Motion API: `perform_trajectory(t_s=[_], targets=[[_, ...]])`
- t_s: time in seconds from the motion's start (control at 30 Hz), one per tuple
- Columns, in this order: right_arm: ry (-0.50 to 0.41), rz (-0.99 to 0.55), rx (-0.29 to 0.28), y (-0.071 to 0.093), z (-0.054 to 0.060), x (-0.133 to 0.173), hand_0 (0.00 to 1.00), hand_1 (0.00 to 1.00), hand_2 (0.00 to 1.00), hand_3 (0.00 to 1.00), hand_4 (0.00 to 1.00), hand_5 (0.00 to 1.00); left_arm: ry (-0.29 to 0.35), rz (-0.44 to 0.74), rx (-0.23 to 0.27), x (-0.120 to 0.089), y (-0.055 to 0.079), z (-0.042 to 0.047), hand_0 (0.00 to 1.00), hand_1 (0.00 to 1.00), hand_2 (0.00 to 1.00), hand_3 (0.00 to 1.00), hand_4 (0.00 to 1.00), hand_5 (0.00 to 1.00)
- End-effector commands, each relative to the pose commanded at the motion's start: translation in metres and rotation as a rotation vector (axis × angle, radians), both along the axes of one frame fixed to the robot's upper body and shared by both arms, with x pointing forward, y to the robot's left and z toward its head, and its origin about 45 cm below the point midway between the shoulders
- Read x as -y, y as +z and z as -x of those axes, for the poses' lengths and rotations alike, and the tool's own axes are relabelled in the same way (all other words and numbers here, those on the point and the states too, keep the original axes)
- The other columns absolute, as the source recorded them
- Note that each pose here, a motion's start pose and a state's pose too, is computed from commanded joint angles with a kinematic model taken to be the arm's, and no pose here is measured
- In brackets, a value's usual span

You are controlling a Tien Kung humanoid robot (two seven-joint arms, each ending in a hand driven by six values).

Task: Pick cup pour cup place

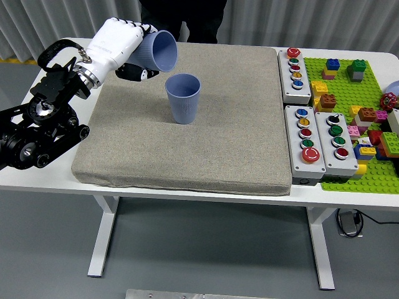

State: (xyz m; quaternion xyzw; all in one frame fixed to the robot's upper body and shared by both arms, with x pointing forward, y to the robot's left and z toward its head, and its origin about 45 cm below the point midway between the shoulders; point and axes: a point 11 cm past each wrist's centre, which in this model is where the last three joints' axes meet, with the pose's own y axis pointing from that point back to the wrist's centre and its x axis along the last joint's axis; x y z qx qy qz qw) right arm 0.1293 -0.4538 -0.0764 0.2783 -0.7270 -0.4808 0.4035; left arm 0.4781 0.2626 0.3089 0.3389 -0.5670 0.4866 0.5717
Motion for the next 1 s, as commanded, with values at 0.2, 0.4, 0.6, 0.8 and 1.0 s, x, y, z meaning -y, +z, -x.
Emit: perform_trajectory(t_s=[0.2,0.4,0.6,0.8,1.0], targets=[[0.0,-0.001,-0.001,0.0,0.001,0.0,0.693,0.662,0.614,0.627,0.002,0.405,0.054,0.303,-0.119,-0.016,-0.002,0.0016,0.409,0.478,0.529,0.532,0.742,0.167],[-0.001,-0.003,-0.004,-0.002,0.003,-0.001,0.693,0.662,0.614,0.627,0.002,0.407,0.089,0.704,-0.207,-0.02,-0.014,0.0145,0.41,0.478,0.527,0.532,0.743,0.167],[0.002,-0.006,-0.012,-0.003,0.006,-0.002,0.693,0.662,0.614,0.627,0.002,0.405,0.16,1.05,-0.293,-0.032,-0.039,0.0266,0.41,0.478,0.528,0.533,0.743,0.169],[0.003,-0.008,-0.016,-0.004,0.007,-0.003,0.693,0.662,0.614,0.626,0.002,0.409,0.226,1.087,-0.297,-0.04,-0.065,0.0351,0.417,0.483,0.528,0.533,0.746,0.172],[0.003,-0.01,-0.022,-0.005,0.01,-0.005,0.693,0.662,0.614,0.626,0.002,0.406,0.24,1.006,-0.199,-0.038,-0.075,0.0436,0.418,0.485,0.528,0.537,0.743,0.17]])
